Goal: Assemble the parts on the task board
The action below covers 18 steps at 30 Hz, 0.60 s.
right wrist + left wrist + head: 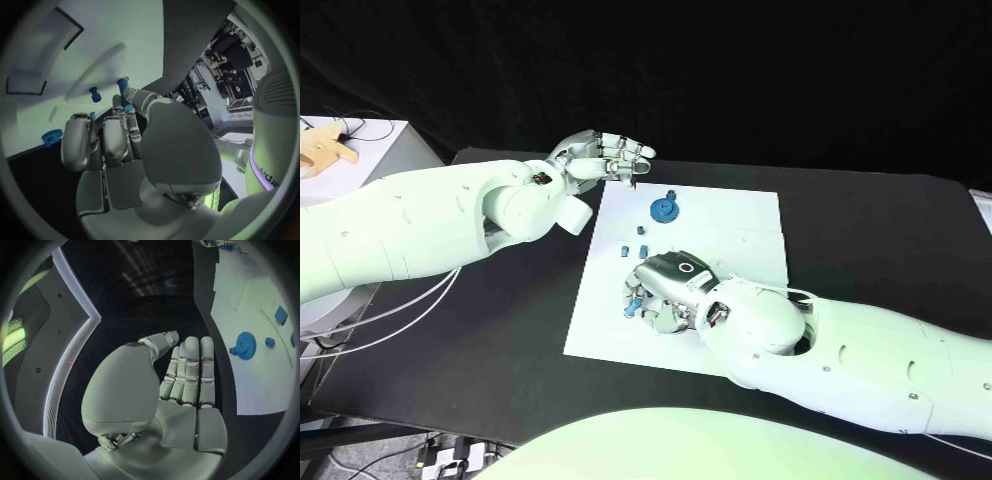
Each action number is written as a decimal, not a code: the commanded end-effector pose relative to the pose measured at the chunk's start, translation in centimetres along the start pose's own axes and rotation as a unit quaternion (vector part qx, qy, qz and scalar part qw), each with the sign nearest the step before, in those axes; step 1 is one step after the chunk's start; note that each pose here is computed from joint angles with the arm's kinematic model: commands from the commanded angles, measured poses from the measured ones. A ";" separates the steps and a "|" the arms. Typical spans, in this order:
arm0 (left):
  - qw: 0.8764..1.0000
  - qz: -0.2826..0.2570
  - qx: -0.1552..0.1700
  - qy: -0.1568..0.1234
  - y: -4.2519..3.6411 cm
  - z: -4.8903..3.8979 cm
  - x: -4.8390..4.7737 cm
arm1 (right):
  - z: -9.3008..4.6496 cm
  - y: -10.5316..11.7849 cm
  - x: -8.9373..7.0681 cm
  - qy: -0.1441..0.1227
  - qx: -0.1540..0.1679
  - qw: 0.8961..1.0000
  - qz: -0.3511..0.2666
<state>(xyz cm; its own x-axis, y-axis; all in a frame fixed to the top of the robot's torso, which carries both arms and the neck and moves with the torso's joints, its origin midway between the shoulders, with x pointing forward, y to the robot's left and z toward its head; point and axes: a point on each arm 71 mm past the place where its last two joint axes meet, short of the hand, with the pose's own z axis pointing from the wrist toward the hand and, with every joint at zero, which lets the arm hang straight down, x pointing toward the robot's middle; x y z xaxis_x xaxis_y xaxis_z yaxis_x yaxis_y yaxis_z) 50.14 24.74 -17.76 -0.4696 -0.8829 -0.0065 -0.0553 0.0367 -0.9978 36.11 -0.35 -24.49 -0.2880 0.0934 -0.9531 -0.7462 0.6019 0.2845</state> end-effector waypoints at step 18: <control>1.000 -0.003 0.002 0.009 -0.07 0.00 0.21 | 0.3 0.3 0.9 0.016 -0.003 0.999 -0.032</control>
<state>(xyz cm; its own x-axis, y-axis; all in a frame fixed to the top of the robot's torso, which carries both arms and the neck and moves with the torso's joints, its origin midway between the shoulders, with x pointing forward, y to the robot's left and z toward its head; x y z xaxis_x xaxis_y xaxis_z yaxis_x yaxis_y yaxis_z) 50.12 24.77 -17.76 -0.4697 -0.8828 -0.0063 -0.0565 0.0372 -0.9977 35.89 0.13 -24.93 -0.2655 0.0664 -0.9618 -0.7579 0.6022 0.2508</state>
